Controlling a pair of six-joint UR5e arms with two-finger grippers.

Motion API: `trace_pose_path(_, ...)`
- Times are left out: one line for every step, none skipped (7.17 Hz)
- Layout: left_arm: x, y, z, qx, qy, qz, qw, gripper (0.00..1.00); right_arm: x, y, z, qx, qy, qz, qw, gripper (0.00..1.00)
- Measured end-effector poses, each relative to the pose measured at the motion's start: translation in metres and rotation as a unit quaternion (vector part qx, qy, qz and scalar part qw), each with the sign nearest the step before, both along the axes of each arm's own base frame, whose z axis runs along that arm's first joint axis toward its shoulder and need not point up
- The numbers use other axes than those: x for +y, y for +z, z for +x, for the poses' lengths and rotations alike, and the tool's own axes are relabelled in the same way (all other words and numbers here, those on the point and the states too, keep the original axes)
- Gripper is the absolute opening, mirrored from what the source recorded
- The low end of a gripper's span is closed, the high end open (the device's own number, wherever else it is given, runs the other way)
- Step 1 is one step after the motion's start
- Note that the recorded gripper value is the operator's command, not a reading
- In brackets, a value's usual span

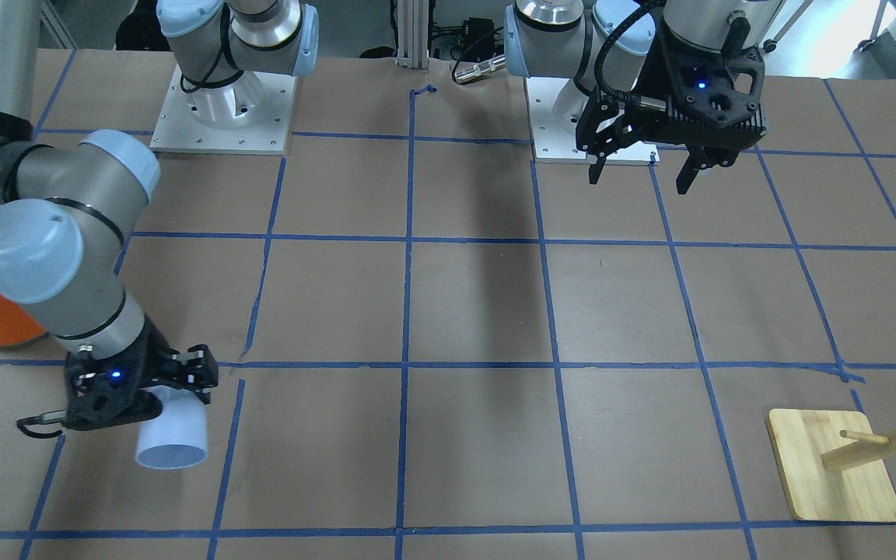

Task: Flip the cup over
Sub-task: 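Carry the cup with the right gripper toward the table center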

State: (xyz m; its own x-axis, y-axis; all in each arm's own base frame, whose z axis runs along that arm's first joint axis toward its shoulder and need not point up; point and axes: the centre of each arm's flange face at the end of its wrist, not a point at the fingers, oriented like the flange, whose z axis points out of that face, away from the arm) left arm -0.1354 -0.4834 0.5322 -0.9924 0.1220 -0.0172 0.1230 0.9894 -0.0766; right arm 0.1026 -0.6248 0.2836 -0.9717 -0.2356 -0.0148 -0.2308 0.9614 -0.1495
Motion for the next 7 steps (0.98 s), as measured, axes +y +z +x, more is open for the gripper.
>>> trace_pose_path(0.0, 0.0, 0.0, 0.0, 0.0, 0.0, 1.0, 1.0, 0.009, 0.008, 0.057, -0.001, 0.05, -0.01, 0.9987, 0.5)
trace_pose_path(0.0, 0.0, 0.0, 0.0, 0.0, 0.0, 1.0, 1.0, 0.021, 0.014, 0.109, -0.002, 0.101, -0.02, 0.9947, 0.5)
trace_pose_path(0.0, 0.0, 0.0, 0.0, 0.0, 0.0, 1.0, 1.0, 0.034, 0.017, 0.153, -0.004, 0.161, -0.029, 0.9865, 0.49)
trace_pose_path(0.0, 0.0, 0.0, 0.0, 0.0, 0.0, 1.0, 1.0, 0.046, 0.017, 0.183, 0.001, 0.225, -0.037, 0.9736, 0.49)
trace_pose_path(0.0, -0.001, 0.0, 0.0, 0.0, 0.001, 1.0, 1.0, 0.054, 0.014, 0.201, 0.01, 0.293, -0.046, 0.9548, 0.48)
trace_pose_path(0.0, -0.001, 0.0, -0.001, 0.0, 0.001, 1.0, 1.0, 0.059, 0.01, 0.213, 0.023, 0.365, -0.056, 0.929, 0.48)
trace_pose_path(0.0, -0.001, 0.0, -0.001, 0.0, 0.001, 1.0, 1.0, 0.064, 0.007, 0.224, 0.035, 0.431, -0.063, 0.8993, 0.48)
